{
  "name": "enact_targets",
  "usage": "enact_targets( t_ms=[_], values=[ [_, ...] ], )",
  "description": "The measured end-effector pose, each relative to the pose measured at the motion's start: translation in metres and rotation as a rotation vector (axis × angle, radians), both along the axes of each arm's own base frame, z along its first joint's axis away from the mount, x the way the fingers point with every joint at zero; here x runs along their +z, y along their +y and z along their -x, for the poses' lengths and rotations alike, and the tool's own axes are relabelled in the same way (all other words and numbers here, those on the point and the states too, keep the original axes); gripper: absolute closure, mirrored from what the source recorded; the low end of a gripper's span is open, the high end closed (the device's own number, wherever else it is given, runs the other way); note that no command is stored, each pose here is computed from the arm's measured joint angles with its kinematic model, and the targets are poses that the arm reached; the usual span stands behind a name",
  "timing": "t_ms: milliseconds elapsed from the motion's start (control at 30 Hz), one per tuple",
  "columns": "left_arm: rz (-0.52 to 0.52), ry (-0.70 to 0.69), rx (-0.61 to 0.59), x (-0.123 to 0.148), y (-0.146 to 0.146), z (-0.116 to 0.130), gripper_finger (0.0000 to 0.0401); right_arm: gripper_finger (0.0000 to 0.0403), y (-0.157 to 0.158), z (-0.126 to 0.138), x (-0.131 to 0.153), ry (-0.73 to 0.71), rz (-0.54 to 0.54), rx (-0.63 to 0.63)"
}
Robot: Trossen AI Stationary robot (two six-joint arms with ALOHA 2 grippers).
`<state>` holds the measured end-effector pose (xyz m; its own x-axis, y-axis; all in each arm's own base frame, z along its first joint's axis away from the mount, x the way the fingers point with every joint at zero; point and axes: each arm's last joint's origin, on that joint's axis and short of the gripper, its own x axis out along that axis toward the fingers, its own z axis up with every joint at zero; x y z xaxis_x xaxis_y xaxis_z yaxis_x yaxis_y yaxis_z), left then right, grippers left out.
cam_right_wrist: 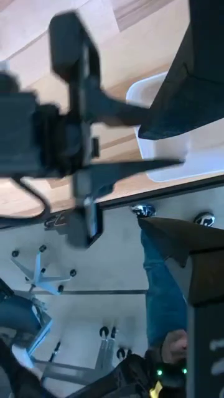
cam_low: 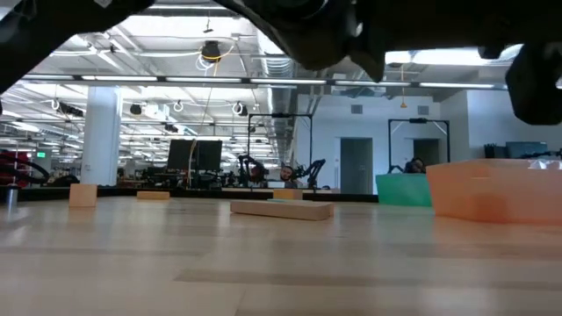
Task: Sort & place blocks by color
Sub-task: Put the brown block into the transparent bin, then put the orange block into the orange bin
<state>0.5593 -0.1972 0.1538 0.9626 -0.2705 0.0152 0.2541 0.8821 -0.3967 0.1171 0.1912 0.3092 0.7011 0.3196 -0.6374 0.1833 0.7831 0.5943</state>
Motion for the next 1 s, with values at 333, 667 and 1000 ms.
enact_targets(
  t_ms=[333,667,1000],
  values=[
    [-0.12,0.15,-0.01,-0.012,0.0,-0.005,0.0234,0.0163,0.002,0.003,0.0,-0.006,-0.007,0.003],
    [-0.232,0.222,-0.065,0.0,0.006,-0.002,0.0053,0.0163,0.001,0.002,0.001,-0.037,0.01,-0.032],
    [-0.421,0.667,-0.068,0.068,0.053,0.039,0.0047,0.0163,0.0,0.002,0.001,-0.045,0.022,-0.041]
  ],
)
